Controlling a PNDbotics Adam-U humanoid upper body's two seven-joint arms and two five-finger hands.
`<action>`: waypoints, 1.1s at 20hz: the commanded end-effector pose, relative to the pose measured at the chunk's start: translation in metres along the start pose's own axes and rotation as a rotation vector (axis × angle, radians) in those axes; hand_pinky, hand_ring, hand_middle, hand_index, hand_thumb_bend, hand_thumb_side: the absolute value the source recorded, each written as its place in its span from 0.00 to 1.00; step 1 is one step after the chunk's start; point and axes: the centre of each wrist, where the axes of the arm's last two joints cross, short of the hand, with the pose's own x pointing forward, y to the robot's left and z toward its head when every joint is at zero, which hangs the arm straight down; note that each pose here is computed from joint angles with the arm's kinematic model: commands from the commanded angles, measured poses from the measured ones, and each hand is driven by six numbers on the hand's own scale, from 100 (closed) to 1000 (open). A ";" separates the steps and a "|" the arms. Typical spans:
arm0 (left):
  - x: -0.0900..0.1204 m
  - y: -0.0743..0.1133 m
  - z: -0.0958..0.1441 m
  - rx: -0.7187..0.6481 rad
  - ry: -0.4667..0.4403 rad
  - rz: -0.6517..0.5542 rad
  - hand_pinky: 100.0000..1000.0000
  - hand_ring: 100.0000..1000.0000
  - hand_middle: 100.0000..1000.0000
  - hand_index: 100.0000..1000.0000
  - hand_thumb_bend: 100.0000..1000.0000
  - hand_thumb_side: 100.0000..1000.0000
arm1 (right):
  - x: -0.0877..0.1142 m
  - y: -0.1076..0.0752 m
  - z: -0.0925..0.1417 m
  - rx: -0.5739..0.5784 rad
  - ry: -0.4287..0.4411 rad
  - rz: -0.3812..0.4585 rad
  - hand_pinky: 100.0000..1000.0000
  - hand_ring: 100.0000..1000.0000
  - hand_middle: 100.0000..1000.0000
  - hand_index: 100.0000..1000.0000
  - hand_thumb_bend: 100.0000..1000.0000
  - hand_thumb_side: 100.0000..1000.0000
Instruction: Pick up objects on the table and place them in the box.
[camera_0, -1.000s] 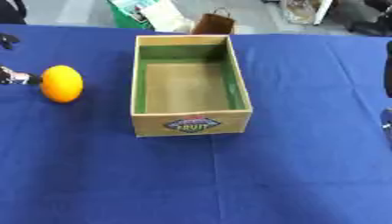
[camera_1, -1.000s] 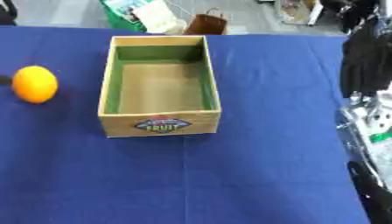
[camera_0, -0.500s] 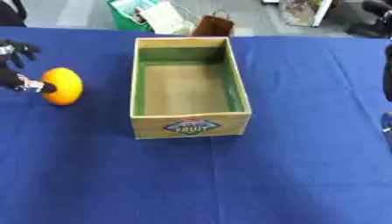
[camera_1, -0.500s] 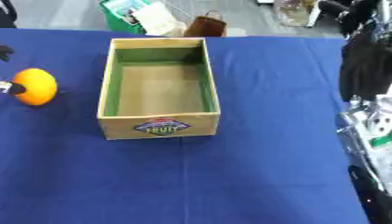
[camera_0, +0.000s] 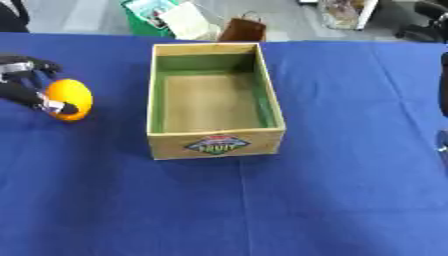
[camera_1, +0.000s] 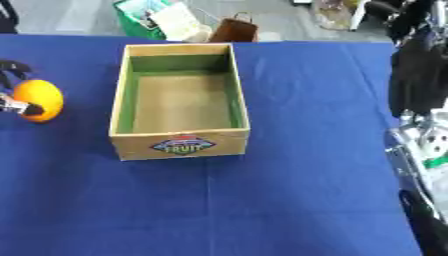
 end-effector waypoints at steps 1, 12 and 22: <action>0.000 0.009 0.001 0.030 0.073 -0.083 0.65 0.78 0.86 1.00 0.67 0.63 | 0.006 -0.001 -0.005 0.013 -0.028 0.009 0.75 0.74 0.71 0.82 0.00 1.00; 0.009 -0.003 -0.010 0.114 0.139 -0.155 0.45 0.68 0.76 0.93 0.55 0.58 | 0.006 -0.001 -0.004 0.012 -0.020 0.014 0.76 0.74 0.71 0.82 0.00 1.00; 0.010 -0.002 -0.009 0.253 0.110 -0.012 0.38 0.57 0.67 0.67 0.00 0.14 | 0.005 -0.001 -0.003 0.010 -0.010 0.018 0.76 0.74 0.71 0.82 0.00 1.00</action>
